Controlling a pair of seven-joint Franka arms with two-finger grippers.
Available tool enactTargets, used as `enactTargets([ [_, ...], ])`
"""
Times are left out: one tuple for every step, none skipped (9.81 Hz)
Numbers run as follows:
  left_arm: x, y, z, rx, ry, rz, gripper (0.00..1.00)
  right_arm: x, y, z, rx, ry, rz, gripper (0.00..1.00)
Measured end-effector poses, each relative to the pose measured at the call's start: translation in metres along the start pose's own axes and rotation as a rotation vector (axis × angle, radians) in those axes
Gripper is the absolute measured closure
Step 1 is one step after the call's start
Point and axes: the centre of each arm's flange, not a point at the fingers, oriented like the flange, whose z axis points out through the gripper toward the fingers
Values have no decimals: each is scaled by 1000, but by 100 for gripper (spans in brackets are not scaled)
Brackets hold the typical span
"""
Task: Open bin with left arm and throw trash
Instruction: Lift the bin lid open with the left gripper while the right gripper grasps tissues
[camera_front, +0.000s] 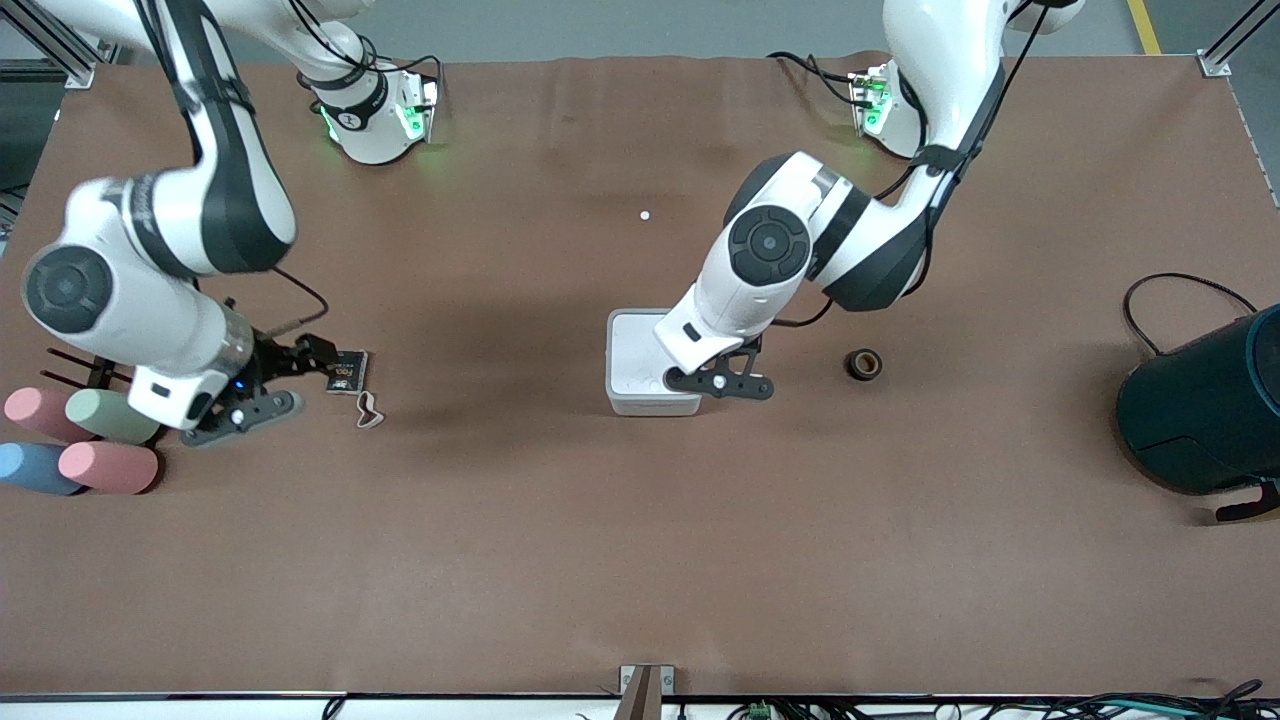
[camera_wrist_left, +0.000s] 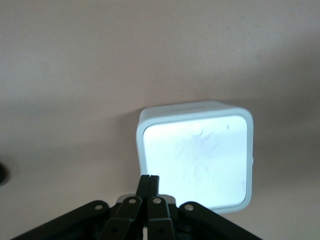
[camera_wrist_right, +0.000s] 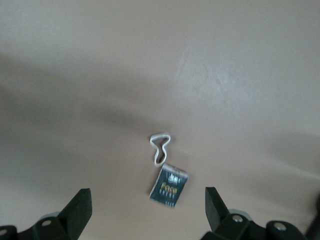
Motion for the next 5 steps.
enactTargets([
  [0, 7, 14, -4, 8, 7, 99, 6, -2, 28, -5, 18, -27, 0],
  [0, 13, 24, -6, 10, 13, 99, 9, -4, 53, -7, 21, -52, 0],
  [-1, 18, 31, -8, 10, 18, 99, 8, -1, 78, -8, 18, -74, 0],
  [-2, 23, 33, -10, 11, 19, 99, 4, 6, 102, -10, 18, -88, 0],
  [-2, 26, 34, -12, 14, 17, 99, -1, 12, 123, -12, 21, -92, 1],
])
